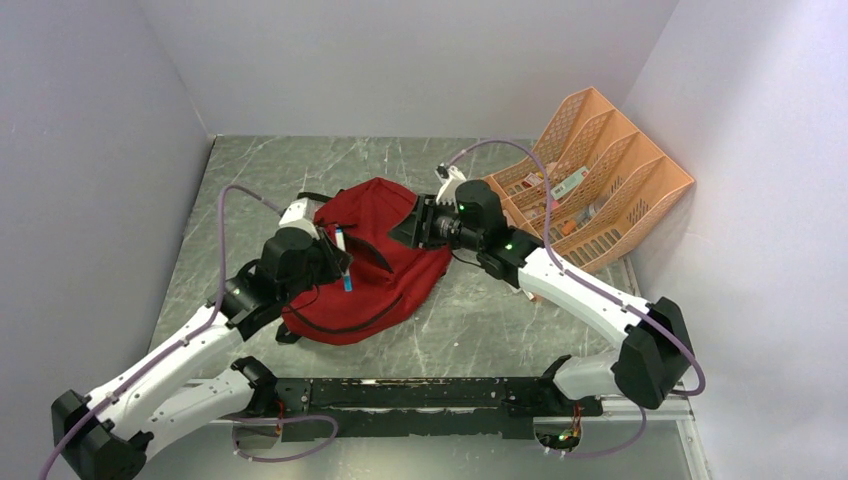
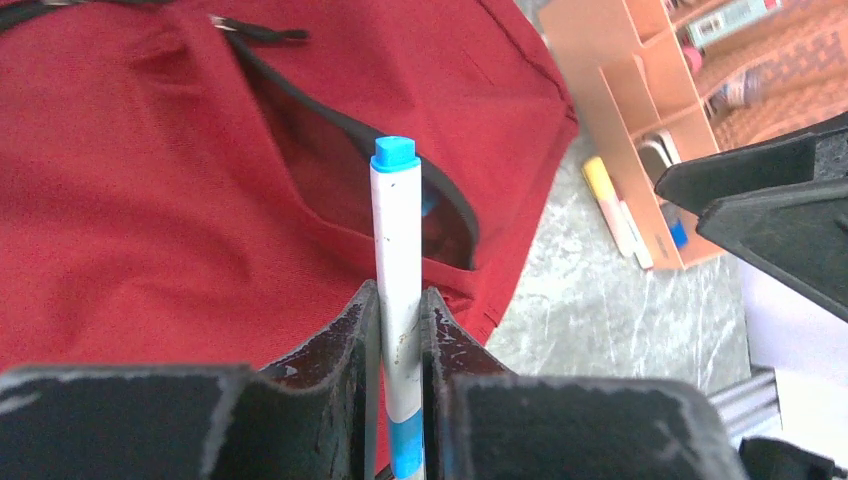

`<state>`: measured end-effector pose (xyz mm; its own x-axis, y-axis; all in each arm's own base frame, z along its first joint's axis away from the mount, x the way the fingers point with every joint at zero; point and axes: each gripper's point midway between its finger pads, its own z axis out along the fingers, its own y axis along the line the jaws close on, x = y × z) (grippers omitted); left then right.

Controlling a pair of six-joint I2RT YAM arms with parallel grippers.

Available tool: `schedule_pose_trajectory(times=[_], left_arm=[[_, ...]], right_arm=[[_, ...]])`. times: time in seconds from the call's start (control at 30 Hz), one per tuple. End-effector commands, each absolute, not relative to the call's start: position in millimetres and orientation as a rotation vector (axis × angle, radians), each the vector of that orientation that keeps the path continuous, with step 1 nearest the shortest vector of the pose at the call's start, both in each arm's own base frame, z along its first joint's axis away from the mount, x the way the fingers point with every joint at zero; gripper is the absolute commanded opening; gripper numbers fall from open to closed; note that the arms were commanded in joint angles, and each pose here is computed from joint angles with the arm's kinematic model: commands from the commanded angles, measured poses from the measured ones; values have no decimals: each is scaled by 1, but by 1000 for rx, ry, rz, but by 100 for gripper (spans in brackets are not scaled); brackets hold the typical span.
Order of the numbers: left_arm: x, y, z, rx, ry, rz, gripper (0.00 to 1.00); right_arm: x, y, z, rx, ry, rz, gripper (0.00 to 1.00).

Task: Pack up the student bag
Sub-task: Pick up the stationery from the center of the board, then place the stationery in the student bag.

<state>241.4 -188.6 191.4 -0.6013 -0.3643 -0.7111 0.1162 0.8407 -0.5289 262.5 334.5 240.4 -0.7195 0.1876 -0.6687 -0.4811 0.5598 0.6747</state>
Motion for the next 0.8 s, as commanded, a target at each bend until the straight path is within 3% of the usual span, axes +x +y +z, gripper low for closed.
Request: schedule_pose_trajectory(times=[0.0,0.4,0.77], left_arm=[[241,-150,200,-357,2065,-532,5],[230,-127,195,-442,2049,-471,5],[226,-127,190,-443,2059,-488,5]], right_arm=[[277,335,222,-392,2107,977,47],[297,389,185,-930,2002,550,62],[314,384,152,-1019,1989,234,62]])
